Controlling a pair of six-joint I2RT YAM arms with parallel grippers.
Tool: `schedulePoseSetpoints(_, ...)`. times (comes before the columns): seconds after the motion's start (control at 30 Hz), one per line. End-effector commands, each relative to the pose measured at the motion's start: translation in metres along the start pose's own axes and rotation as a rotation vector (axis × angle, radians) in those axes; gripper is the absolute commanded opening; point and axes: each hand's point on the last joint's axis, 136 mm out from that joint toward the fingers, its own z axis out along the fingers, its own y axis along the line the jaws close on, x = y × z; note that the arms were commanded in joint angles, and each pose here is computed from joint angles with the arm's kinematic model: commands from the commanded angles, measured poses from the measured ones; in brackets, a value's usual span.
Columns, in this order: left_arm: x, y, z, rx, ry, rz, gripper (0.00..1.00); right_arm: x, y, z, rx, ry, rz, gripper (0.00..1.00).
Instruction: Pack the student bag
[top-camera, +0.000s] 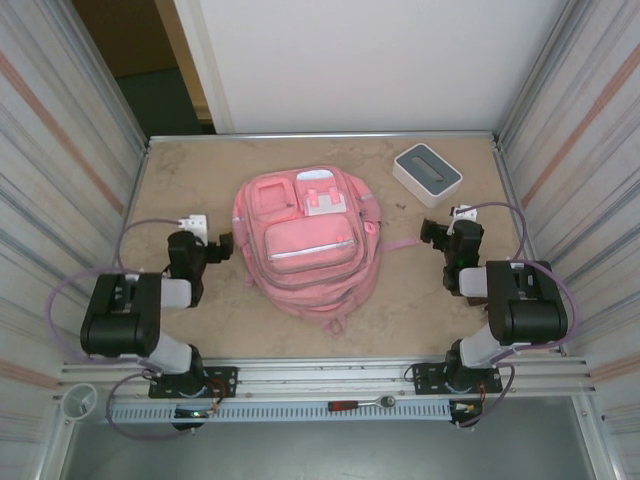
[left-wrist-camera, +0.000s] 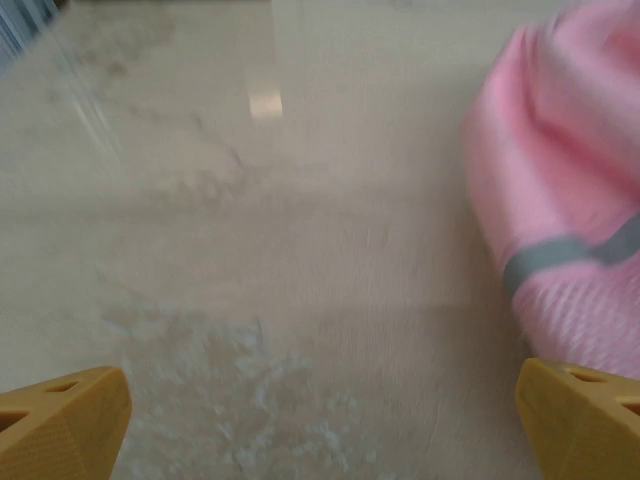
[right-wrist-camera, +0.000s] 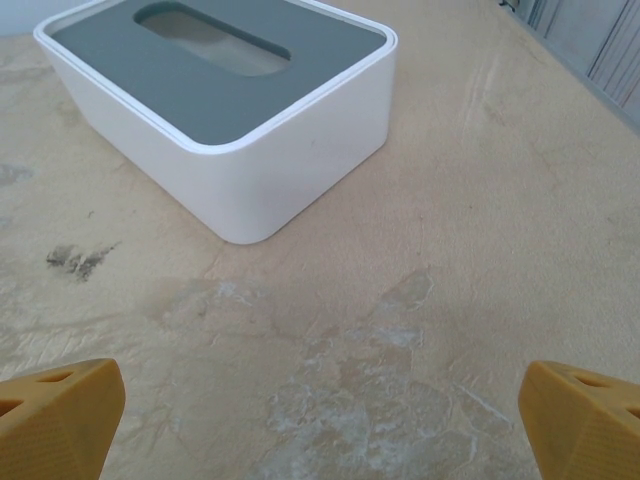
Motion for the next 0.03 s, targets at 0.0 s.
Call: schedulePoseSetpoints(0.0,-0.0359,-0.006,0.0042,0.016,-0.081,0.026,0.99,-0.0076,0.001,0.0002,-0.008,-0.028,-0.005,0.99)
